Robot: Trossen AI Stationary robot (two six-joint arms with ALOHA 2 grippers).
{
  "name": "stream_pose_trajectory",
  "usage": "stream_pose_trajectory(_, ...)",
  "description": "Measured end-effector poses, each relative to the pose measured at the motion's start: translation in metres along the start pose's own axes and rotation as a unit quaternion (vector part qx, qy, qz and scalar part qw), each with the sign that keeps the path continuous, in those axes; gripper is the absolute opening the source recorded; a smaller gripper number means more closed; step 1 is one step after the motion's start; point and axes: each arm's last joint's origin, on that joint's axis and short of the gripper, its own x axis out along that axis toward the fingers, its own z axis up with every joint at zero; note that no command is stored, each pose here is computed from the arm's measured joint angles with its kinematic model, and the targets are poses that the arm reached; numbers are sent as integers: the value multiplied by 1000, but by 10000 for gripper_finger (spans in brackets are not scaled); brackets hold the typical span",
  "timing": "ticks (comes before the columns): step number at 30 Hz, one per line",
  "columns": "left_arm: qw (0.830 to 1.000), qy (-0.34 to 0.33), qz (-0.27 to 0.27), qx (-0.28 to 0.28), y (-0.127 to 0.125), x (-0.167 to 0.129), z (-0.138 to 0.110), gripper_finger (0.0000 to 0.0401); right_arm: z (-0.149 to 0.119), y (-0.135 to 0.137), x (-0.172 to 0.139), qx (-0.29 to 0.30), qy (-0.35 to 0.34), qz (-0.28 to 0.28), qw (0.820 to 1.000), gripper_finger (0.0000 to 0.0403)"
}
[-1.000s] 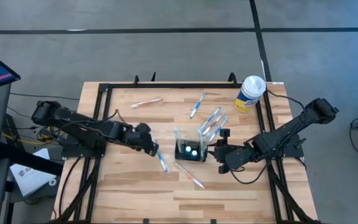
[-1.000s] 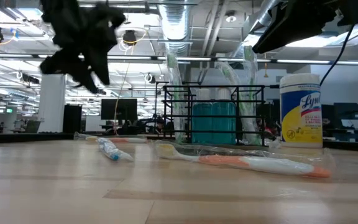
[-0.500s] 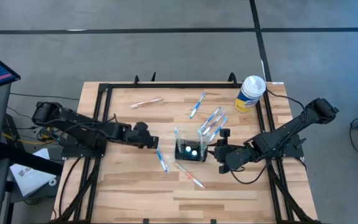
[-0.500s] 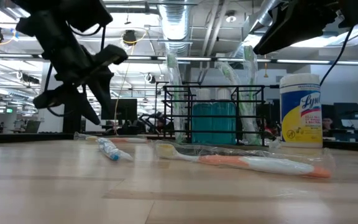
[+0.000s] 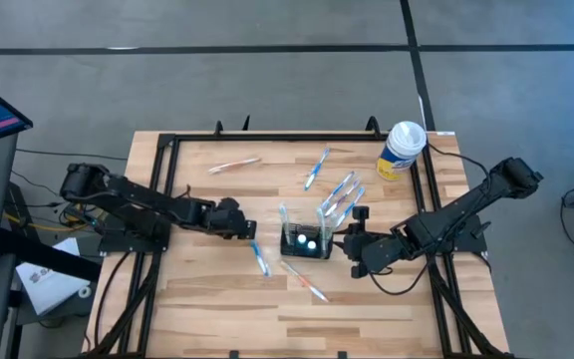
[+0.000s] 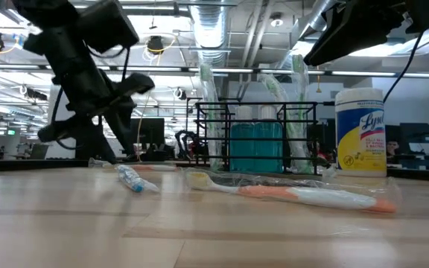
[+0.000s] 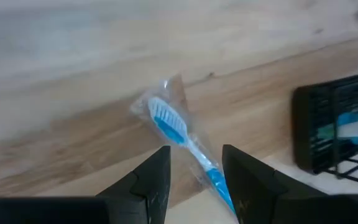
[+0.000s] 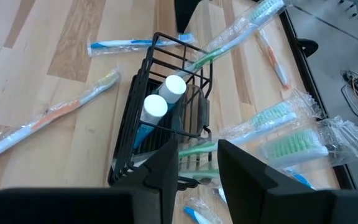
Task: Pick & Place toothbrushing station
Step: Put the blue toothbrush into the wire organizer
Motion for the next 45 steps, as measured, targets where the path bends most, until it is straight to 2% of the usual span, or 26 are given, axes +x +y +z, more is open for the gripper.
stream_pose_trajectory(7,1000,23,-6,-3,-3,25,-6,140,0,0,0,0,0,1,1000,103)
stream_pose_trajectory(12,1000,24,-1,-1,-2,29,-7,132,0,0,0,0,0,1,1000,103)
stream_pose_trajectory(15,1000,23,2,-2,-1,29,-6,103,0,0,0,0,-1,2,1000,103)
stream_pose_trajectory(19,1000,13,3,8,-1,30,-4,32,0,0,0,1,-1,2,1000,103)
stream_pose_trajectory(21,1000,8,-1,18,-2,30,-4,11,0,0,0,4,-1,2,1000,103)
stream_pose_trajectory(31,998,-9,-11,62,-3,22,-3,0,0,0,0,4,-1,2,1000,103)
stream_pose_trajectory(38,990,-64,-63,108,-15,-1,-6,0,0,0,0,4,-1,2,1000,103)
stream_pose_trajectory(45,969,-134,-136,158,-31,-28,-14,0,0,0,0,4,-1,2,1000,103)
